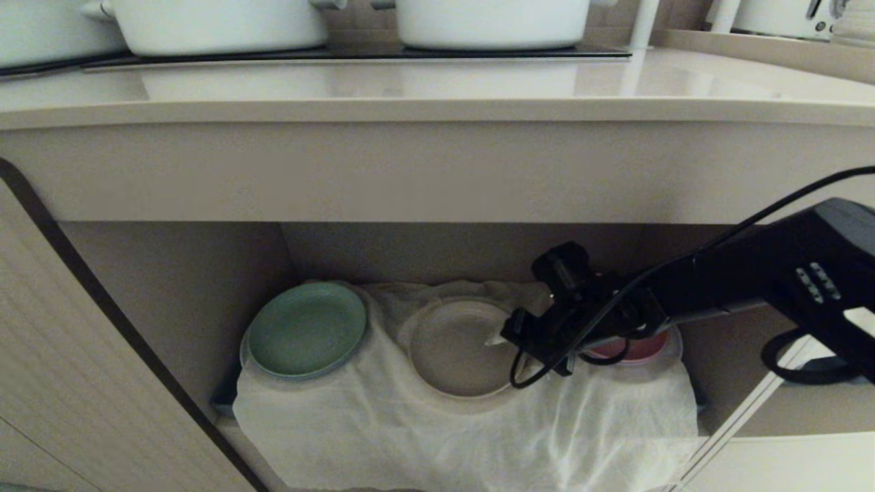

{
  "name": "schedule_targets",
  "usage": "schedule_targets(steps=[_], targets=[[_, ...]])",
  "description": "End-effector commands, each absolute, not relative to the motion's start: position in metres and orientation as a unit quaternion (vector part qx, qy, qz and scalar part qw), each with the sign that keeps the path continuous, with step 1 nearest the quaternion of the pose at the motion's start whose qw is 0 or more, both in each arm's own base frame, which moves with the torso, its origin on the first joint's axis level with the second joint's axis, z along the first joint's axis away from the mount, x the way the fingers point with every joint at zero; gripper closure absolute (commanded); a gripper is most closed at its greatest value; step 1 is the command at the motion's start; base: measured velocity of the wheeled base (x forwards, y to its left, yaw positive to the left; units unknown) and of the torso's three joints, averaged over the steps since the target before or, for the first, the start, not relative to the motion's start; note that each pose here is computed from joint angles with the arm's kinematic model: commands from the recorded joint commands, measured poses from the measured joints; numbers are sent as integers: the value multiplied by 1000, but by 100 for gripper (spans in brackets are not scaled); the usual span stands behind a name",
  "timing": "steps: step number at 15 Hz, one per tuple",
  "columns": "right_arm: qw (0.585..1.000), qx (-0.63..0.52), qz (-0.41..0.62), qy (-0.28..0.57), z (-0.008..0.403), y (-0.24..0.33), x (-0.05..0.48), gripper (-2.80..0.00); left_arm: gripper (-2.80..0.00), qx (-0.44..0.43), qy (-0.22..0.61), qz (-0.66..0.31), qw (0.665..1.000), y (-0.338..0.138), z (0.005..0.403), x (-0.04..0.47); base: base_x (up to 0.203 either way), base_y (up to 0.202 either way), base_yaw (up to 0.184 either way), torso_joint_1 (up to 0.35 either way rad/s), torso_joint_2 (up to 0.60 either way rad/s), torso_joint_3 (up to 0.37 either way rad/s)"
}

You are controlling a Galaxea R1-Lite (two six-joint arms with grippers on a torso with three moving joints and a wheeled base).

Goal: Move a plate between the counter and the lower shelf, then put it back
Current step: Put the plate in the cupboard

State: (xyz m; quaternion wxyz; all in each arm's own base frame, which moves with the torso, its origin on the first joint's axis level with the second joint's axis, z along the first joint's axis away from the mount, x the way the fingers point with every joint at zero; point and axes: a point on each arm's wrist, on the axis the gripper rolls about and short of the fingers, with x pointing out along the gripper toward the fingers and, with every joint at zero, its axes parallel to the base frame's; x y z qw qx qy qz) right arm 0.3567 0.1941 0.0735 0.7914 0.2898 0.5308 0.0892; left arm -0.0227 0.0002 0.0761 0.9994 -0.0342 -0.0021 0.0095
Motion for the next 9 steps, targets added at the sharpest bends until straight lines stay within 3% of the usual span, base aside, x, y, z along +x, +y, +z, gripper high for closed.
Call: schedule_targets(steps=[1,9], targets=[[792,293,93,528,76,196,357,-280,0,-35,-3,10,999,0,76,-23,0,0,0,0,0,0],[784,320,90,524,81,205,358,-280,0,-35,-3,10,999,0,76,-23,0,0,0,0,0,0]])
